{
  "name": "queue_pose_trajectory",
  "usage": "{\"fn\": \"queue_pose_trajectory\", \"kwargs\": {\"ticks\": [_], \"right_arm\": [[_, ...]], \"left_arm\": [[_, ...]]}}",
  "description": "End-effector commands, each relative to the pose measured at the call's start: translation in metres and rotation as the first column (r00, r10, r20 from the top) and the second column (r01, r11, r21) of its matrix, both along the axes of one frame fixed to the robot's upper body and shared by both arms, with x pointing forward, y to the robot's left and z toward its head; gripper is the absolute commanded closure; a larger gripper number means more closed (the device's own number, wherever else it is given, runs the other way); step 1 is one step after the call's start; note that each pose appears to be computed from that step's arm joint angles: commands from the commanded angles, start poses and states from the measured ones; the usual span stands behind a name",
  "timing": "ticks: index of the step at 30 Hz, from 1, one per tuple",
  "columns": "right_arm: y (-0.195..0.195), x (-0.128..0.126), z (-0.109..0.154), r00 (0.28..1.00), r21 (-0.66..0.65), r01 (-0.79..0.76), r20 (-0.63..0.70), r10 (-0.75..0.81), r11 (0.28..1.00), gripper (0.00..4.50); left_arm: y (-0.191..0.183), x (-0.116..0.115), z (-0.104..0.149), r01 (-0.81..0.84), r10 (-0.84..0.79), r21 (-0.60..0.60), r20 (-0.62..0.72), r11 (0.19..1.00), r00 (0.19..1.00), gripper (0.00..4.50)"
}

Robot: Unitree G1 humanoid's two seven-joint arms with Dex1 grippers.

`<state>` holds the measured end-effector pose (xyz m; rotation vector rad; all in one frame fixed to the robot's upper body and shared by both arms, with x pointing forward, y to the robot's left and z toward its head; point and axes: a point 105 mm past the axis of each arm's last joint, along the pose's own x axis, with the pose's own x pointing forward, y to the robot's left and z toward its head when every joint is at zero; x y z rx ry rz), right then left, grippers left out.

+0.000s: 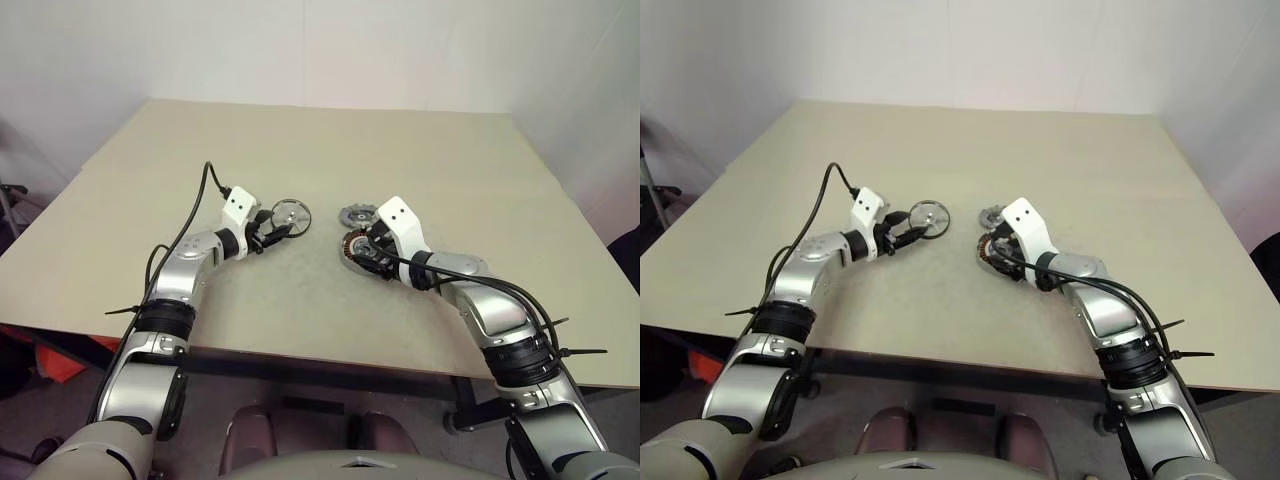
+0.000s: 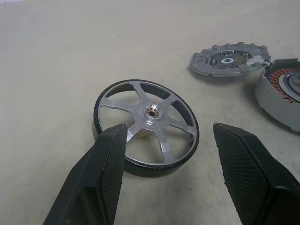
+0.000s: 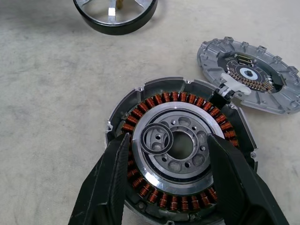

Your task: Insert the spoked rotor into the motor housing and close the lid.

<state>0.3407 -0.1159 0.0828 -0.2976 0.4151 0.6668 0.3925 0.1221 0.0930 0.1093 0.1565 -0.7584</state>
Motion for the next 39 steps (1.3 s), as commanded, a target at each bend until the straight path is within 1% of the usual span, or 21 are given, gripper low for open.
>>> {"fn": "queue_pose_trajectory", "kwargs": {"ticks": [1,5,10,17,24,39], "right_arm": [[0.002,0.004,0.010,0.999,0.003,-0.007,0.039,0.006,1.000,2.50],[0.001,0.005,0.012,0.999,0.006,-0.003,0.046,0.003,1.000,3.85],[0.000,0.006,0.014,0.998,0.002,0.002,0.057,-0.002,1.000,3.85],[-0.008,0.011,0.027,0.996,0.005,0.021,0.090,-0.022,1.000,3.85],[-0.013,0.011,0.017,0.997,-0.006,0.033,0.064,-0.033,0.999,3.85],[-0.006,0.007,0.012,0.999,-0.002,0.015,0.046,-0.015,1.000,3.85]], "left_arm": [[-0.001,0.001,0.014,0.003,-0.002,-0.008,0.053,1.000,0.999,1.41],[-0.001,0.001,0.013,0.003,-0.003,-0.006,0.049,1.000,0.999,1.41],[-0.001,0.002,0.014,0.000,0.000,-0.006,0.049,1.000,0.999,1.41],[-0.002,0.001,0.010,0.004,-0.003,-0.003,0.038,1.000,0.999,1.41],[-0.001,0.002,0.010,0.001,-0.001,0.001,0.040,1.000,0.999,1.41],[0.003,0.002,0.009,-0.010,0.009,0.011,0.039,1.000,0.999,1.41]]}}
